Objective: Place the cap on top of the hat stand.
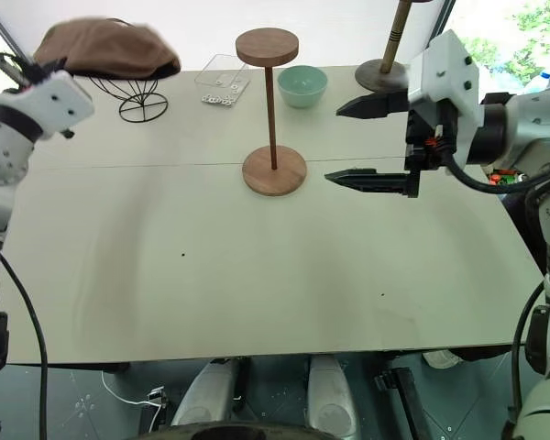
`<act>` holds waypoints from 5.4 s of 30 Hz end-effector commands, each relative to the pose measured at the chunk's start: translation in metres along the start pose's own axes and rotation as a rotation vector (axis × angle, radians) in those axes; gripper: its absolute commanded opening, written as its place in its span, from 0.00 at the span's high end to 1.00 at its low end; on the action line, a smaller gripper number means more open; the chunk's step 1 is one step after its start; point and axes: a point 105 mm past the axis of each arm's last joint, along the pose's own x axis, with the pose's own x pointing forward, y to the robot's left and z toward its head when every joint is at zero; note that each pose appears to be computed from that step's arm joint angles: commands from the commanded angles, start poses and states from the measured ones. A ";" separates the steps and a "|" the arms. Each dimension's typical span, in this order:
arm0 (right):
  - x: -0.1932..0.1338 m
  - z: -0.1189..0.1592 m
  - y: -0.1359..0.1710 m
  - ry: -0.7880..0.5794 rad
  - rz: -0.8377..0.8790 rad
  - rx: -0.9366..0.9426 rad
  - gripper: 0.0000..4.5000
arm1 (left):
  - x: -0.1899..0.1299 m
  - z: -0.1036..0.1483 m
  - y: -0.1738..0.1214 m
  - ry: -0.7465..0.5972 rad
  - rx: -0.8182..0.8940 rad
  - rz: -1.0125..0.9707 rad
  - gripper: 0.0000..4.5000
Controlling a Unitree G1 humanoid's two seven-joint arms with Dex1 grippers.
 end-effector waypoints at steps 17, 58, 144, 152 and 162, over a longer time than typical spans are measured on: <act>-0.062 0.055 -0.051 -0.238 -0.268 0.142 0.00 | 0.008 0.158 0.038 -0.513 -0.108 -0.014 0.99; -0.021 0.024 -0.028 -0.133 -0.157 0.114 0.00 | -0.040 0.142 -0.018 -0.430 -0.478 -0.392 0.07; 0.107 -0.016 -0.008 -0.141 -0.424 -0.723 0.56 | -0.076 0.078 0.040 -0.330 -1.155 -0.976 0.05; 0.049 -0.007 0.013 -0.149 -0.271 -0.465 0.56 | -0.079 0.068 0.038 -0.299 -1.143 -0.982 0.05; -0.050 -0.016 -0.027 0.035 -0.058 0.068 0.56 | -0.090 0.053 0.044 -0.253 -1.085 -1.010 0.05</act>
